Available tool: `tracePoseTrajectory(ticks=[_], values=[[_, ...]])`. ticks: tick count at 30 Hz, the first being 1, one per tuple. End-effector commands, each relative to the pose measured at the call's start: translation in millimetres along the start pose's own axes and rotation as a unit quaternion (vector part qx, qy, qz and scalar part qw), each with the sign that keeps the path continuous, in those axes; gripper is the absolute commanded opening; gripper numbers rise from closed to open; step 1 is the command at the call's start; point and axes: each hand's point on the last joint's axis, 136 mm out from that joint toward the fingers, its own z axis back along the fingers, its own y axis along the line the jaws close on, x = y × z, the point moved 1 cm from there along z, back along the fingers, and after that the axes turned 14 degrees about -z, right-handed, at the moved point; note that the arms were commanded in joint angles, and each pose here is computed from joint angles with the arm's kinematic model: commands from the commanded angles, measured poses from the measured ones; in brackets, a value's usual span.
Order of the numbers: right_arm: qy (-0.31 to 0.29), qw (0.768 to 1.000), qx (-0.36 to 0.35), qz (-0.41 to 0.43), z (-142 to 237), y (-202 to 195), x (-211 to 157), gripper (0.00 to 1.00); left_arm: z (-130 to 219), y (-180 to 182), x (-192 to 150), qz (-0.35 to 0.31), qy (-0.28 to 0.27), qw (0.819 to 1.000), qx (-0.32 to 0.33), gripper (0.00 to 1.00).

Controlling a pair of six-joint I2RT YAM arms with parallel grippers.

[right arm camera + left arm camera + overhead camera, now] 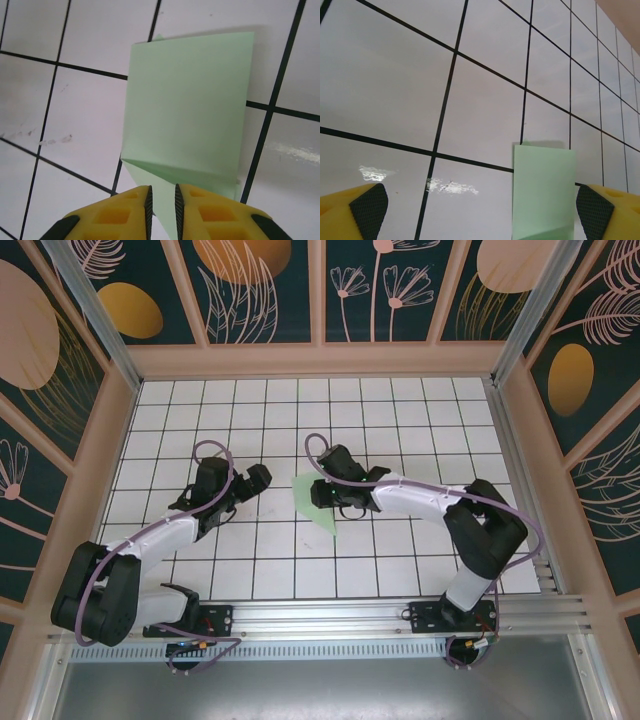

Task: Fold a paper plane with a square sheet of paper (pick it up from the middle)
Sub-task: Move the paper to the center of the table, then fold the wing for the fifth time at the center of the table.

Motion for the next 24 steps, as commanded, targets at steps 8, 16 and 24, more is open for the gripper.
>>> tracePoseTrajectory(ticks=[8, 16, 24], values=[[0.004, 1.0, 0.01, -0.021, 1, -7, -7, 0.23, -4, -12, -6, 0.002, 0.017, 0.999, -0.046, 0.98], [0.016, 0.999, -0.008, -0.036, -7, -29, -14, 0.28, -5, -18, -14, -0.009, 0.032, 0.997, -0.069, 0.96], [0.025, 0.999, 0.009, -0.038, -15, -26, -11, 0.21, -5, -29, -24, -0.002, 0.046, 0.994, -0.101, 0.92]])
